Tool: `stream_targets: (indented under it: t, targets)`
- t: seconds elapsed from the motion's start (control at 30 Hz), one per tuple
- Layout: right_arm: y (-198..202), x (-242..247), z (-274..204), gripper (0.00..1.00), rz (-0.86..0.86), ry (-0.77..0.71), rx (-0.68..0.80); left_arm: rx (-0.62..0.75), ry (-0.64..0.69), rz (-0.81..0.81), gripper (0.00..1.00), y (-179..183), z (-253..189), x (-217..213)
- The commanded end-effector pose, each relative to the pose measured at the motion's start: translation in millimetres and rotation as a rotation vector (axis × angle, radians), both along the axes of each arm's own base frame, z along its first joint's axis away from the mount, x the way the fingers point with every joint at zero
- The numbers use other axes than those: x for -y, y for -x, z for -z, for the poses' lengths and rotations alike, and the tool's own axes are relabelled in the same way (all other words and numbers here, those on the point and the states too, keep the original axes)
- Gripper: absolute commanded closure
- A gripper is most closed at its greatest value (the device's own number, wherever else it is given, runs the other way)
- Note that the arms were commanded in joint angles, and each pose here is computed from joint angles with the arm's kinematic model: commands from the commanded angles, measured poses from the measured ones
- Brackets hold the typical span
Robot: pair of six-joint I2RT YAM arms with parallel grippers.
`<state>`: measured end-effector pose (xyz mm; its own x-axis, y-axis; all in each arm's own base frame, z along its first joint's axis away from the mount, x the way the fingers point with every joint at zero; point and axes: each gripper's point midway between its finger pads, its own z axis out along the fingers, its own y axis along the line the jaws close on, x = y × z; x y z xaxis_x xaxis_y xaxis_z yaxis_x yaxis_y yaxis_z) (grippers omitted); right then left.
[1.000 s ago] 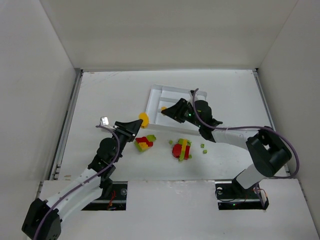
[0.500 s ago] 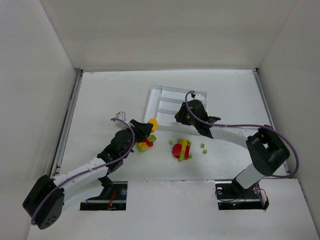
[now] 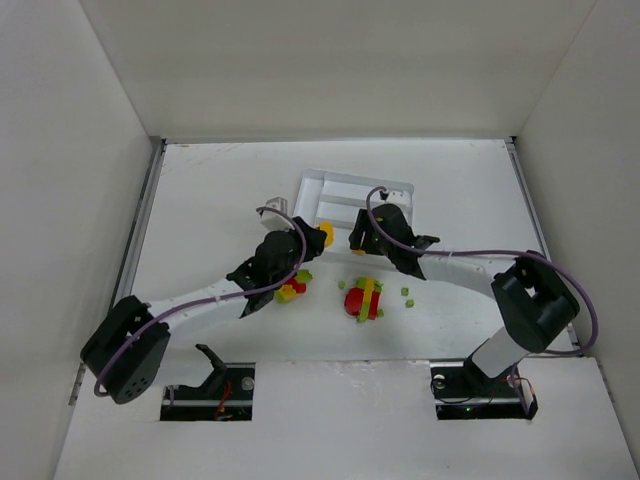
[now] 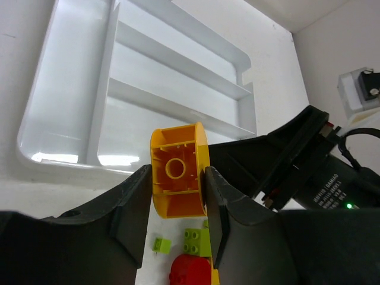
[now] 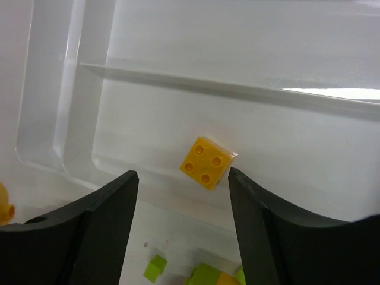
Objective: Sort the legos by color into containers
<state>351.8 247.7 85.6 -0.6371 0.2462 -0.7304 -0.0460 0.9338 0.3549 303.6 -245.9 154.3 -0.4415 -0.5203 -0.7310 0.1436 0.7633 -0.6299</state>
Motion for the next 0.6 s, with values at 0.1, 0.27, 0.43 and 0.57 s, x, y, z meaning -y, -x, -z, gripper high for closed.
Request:
stream_targets:
  t: [0.1, 0.27, 0.43, 0.57]
  targets:
    - [4.2, 19.2, -41.9, 0.4, 0.049, -0.068, 0.129, 0.083, -0.059, 0.057, 0.86, -21.8, -24.1, 35.4]
    - [18.8, 46.0, -56.3, 0.48, 0.109, -0.125, 0.21, 0.068, -0.171, 0.116, 0.86, -30.6, -7.5, 62.2]
    - [29.1, 57.5, -54.5, 0.46, 0.129, -0.166, 0.237, 0.033, -0.287, 0.141, 0.85, -39.8, 16.5, 75.7]
    - [31.3, 59.3, -49.8, 0.44, 0.124, -0.177, 0.239, 0.004, -0.377, 0.127, 0.85, -42.6, 33.4, 77.7]
